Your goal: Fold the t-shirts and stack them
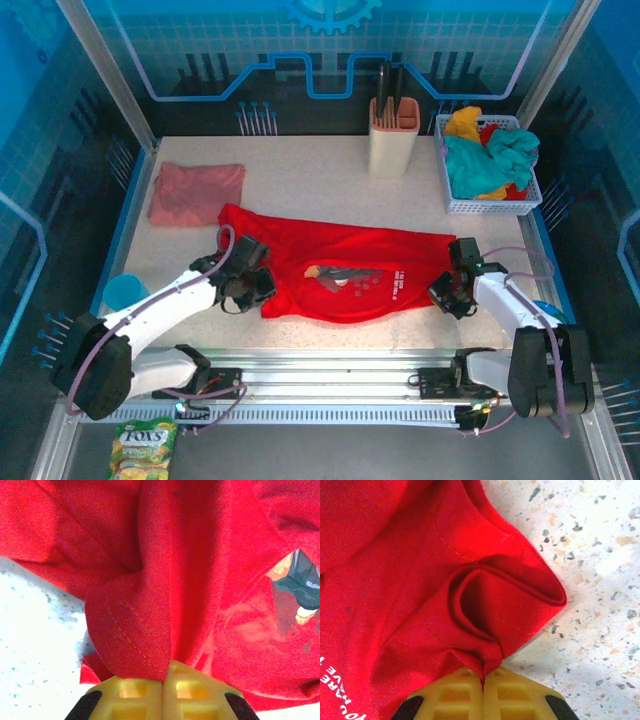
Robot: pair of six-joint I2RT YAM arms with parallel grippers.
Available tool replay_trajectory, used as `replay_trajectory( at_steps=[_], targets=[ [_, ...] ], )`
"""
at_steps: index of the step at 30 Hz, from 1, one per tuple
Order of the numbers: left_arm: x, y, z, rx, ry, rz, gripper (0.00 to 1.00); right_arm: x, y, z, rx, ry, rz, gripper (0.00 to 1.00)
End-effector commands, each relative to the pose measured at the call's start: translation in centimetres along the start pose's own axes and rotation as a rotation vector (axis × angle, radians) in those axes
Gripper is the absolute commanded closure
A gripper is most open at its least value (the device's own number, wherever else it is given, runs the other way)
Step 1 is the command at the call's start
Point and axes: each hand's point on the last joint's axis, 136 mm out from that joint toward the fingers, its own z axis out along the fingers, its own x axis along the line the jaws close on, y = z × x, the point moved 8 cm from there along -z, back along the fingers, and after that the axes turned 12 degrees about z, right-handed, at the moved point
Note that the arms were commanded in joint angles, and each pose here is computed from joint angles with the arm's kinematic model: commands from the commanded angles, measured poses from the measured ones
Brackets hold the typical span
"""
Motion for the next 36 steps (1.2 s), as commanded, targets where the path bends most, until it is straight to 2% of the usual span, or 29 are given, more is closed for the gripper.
replay_trajectory(
  at_steps=[1, 13, 22, 28, 29, 31, 33, 36],
  targets=[
    [-0.4, -0.6, 0.1, 0.005, 0.043, -0.035, 1.0, 0.0, 0.4, 0.2, 0.009, -0.001, 0.005, 1.0],
    [-5.0, 1.3, 2.8, 0.03, 0.038, 0.063, 1.0, -0.3, 0.4, 0.3, 0.014, -0.009, -0.004, 1.0],
    [-7.2, 1.1, 3.5, 0.043, 0.022, 0.108, 1.0, -0.1, 0.5, 0.3, 0.019, -0.003, -0.007, 1.0],
    [-6.9, 0.7, 4.2, 0.072, 0.038, 0.137, 0.76, 0.0, 0.5, 0.4, 0.026, 0.0, -0.01, 1.0],
    [-7.0, 0.8, 3.9, 0.064, 0.033, 0.148, 0.7, 0.0, 0.4, 0.4, 0.027, 0.0, -0.013, 1.0],
    [-7.5, 1.1, 2.8, 0.043, 0.008, 0.188, 0.45, 0.0, 0.4, 0.4, 0.027, -0.001, -0.013, 1.0],
    [-8.0, 1.4, 1.5, 0.036, -0.009, 0.232, 0.37, 0.0, 0.4, 0.5, 0.028, 0.0, -0.015, 1.0],
    [-7.9, 1.6, -0.5, 0.035, -0.011, 0.258, 0.36, 0.0, 0.4, 0.5, 0.031, -0.001, -0.016, 1.0]
  ],
)
